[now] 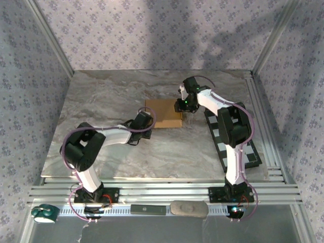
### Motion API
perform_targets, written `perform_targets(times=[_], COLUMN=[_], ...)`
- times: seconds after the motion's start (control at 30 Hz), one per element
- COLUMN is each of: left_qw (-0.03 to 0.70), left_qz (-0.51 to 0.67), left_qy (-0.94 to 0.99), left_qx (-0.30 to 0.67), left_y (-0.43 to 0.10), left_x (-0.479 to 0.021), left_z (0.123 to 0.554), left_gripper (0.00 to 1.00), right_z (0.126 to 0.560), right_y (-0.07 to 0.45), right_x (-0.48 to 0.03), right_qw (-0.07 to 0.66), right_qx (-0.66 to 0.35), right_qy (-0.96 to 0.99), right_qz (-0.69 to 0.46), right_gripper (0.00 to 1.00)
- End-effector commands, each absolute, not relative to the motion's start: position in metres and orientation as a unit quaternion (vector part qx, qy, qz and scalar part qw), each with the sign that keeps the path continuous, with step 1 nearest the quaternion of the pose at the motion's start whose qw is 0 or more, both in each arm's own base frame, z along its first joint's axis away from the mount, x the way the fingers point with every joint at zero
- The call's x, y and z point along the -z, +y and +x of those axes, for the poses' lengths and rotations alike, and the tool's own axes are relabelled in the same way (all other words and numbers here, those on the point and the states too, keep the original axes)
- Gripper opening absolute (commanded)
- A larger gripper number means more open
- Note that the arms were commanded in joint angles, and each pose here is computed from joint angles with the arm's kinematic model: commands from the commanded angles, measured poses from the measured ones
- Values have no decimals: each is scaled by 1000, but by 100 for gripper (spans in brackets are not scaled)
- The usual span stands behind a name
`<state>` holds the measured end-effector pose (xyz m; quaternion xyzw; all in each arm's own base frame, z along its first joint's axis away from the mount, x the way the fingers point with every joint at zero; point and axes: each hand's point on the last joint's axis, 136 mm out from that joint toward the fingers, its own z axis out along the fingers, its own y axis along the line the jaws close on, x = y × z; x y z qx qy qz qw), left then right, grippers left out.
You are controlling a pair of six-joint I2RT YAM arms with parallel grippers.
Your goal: Fold the paper box
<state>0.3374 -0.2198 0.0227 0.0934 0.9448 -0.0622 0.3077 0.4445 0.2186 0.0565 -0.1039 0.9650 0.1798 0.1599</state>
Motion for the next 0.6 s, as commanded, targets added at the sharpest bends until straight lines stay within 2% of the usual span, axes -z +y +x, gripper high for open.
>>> perform_targets(times=[0.0,0.33,0.57], left_qw=[303,285,278], left_qz=[41,6,4], left_qy=[950,951,948], left_qx=[56,123,153], left_y=[-217,-224,-220], left_x=[-15,-46,-85], left_z=[347,327,313], left_gripper=[20,45,53], right_z=[427,429,429], right_y=[212,209,209], right_x=[-28,-29,-29], right_qw=[109,112,114], right_qx=[-162,-162,-165], right_qy=[974,974,974], right_qz=[-114,-108,-107], right_gripper=[38,37,37])
